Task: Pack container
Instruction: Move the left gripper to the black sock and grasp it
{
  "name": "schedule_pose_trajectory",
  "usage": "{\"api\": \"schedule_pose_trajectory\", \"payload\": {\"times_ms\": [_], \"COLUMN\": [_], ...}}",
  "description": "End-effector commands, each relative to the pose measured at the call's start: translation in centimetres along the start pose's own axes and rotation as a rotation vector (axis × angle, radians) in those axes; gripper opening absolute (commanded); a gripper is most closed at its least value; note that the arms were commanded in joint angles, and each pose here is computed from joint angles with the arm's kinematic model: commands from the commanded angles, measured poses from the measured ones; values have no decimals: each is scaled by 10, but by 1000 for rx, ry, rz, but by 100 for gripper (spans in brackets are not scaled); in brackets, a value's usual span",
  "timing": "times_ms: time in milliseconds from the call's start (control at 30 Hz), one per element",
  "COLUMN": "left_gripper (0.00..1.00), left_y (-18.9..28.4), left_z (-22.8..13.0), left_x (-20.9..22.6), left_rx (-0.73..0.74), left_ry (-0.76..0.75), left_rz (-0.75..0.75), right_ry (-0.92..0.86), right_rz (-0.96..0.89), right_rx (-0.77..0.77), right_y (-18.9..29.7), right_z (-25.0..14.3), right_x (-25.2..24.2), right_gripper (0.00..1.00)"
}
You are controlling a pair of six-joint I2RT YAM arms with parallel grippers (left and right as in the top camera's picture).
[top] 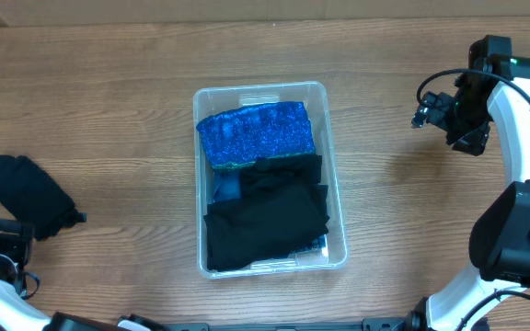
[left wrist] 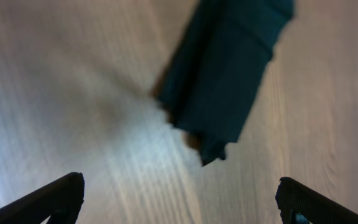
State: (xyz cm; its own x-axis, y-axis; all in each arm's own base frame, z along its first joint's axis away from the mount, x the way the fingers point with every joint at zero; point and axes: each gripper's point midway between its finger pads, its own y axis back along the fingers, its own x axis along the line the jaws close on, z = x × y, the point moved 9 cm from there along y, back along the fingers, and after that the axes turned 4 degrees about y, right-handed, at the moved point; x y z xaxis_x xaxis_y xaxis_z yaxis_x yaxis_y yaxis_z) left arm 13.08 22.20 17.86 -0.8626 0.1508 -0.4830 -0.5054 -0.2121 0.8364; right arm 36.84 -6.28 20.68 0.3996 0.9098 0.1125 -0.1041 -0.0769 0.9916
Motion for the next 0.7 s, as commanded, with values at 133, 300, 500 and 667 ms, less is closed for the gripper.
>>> {"api": "schedule_pose_trajectory", "payload": {"times_ms": [133,300,500,667], "left_gripper": [100,100,100,100], "left_y": [-39,-63,-76,-91], "left_z": [1,3,12,12], "left_x": [6,18,22,29], "left_rx": [110,150,114,132], "left_ry": [-90,-65,-79,-70], "left_rz": [-88,-54,-39,-25], "right_ry": [1,2,2,2], "right_rz": [19,18,17,17], "right_rx": [-57,-56,-55,-54], "right_y": [18,18,18,18], "right_z": [2,2,2,1], "right_x": [3,3,3,3], "right_gripper": [96,96,97,97]}}
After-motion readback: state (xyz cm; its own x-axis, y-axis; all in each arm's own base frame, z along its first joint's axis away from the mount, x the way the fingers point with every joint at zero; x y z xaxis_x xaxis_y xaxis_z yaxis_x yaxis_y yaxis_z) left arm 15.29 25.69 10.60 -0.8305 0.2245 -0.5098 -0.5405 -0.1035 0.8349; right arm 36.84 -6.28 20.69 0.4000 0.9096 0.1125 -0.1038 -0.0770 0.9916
